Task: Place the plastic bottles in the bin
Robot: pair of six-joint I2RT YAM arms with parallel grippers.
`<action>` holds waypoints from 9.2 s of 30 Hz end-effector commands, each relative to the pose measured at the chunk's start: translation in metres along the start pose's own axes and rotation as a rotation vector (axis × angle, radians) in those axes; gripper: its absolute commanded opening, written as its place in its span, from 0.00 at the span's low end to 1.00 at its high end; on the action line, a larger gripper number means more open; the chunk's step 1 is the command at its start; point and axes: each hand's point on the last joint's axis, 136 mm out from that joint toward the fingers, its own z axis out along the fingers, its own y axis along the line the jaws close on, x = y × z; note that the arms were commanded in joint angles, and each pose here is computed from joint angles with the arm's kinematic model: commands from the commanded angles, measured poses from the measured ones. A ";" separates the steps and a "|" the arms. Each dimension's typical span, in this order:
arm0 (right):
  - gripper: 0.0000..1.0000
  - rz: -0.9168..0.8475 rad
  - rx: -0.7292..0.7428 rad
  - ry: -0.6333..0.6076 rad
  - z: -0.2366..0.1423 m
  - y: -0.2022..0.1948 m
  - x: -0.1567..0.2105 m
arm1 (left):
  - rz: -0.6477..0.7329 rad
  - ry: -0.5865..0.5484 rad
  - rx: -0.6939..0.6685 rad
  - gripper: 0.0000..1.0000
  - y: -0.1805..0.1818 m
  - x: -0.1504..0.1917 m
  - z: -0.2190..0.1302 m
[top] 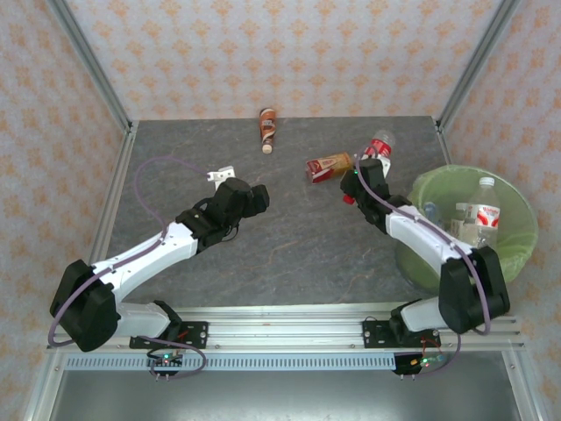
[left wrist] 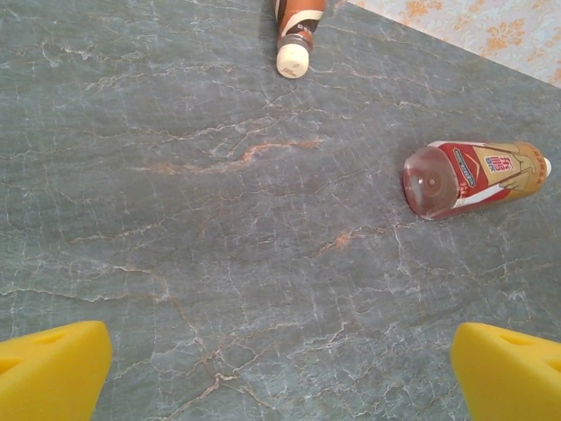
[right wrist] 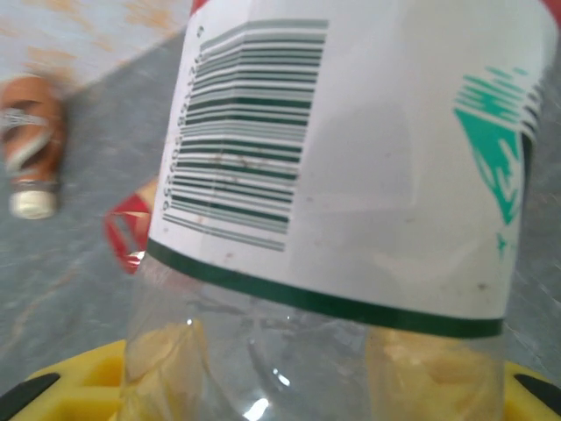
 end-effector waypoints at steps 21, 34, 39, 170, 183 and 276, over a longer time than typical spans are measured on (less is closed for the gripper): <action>0.00 -0.254 -0.529 -0.232 -0.156 0.091 -0.075 | -0.039 0.002 0.045 1.00 -0.012 -0.004 0.004; 0.00 -0.312 -0.055 -0.428 -0.232 0.011 -0.150 | -0.041 0.024 0.072 1.00 -0.024 -0.003 0.012; 0.00 -0.257 0.166 -0.508 -0.252 -0.036 -0.166 | -0.040 0.031 0.075 1.00 -0.024 -0.001 0.013; 0.60 -0.024 0.234 -0.187 -0.159 -0.147 -0.073 | 0.013 0.169 0.133 1.00 -0.056 0.027 0.063; 0.91 0.040 0.272 -0.315 -0.229 -0.124 -0.144 | 0.015 0.178 0.125 1.00 -0.056 0.029 0.065; 0.99 0.235 -0.490 -0.048 -0.206 0.011 -0.112 | 0.555 0.155 0.733 0.51 -0.196 0.006 0.014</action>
